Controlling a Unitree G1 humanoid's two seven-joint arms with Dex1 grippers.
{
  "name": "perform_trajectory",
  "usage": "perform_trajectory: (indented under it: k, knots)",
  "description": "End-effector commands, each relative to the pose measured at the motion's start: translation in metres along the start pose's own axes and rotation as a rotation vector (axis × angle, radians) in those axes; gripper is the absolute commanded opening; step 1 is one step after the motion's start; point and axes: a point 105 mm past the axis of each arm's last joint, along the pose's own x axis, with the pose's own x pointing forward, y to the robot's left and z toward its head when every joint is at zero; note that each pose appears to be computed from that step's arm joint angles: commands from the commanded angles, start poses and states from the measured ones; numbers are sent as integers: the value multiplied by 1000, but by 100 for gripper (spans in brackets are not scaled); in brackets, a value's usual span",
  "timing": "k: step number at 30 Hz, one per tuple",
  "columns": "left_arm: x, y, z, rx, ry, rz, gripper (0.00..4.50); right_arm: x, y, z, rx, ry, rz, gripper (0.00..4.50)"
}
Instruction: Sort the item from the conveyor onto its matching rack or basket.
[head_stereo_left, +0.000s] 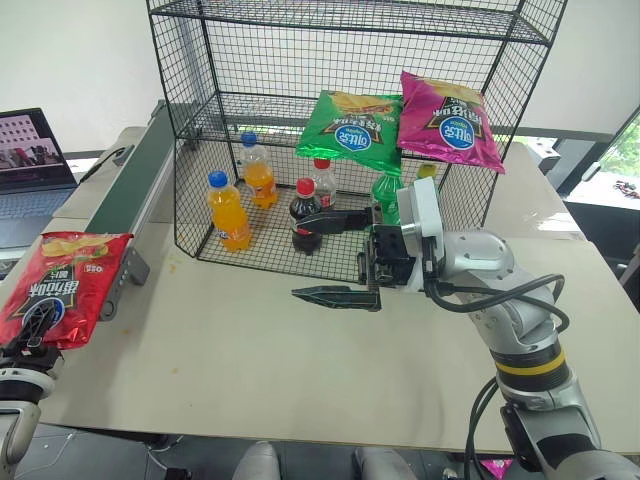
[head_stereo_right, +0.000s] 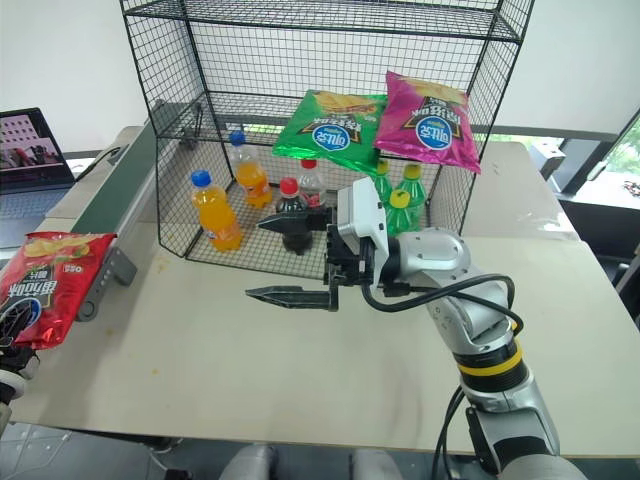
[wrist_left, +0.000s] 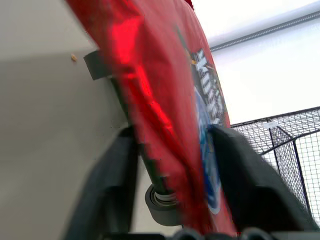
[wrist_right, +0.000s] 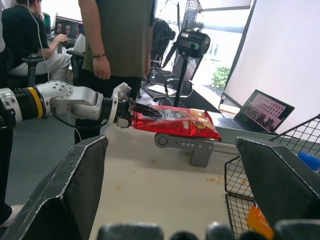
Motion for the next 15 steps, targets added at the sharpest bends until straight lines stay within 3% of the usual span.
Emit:
perform_trajectory:
  k: [1,4,7,11,15]
  knots:
    - [1,-13,1,40,11,-42,22,-1,0,11,-50,-22,-14,450]
    - [1,-21,1,48,12,-62,10,-2,0,11,-48,-20,-23,450]
    - [-1,-47,-6,107,58,-144,10,-6,-4,10,-46,-14,-66,450]
    - [-10,-126,-32,210,211,-407,10,-22,-21,6,-60,15,-222,450]
    - [-11,-178,-77,260,381,-601,10,-34,-29,0,-82,45,-331,450]
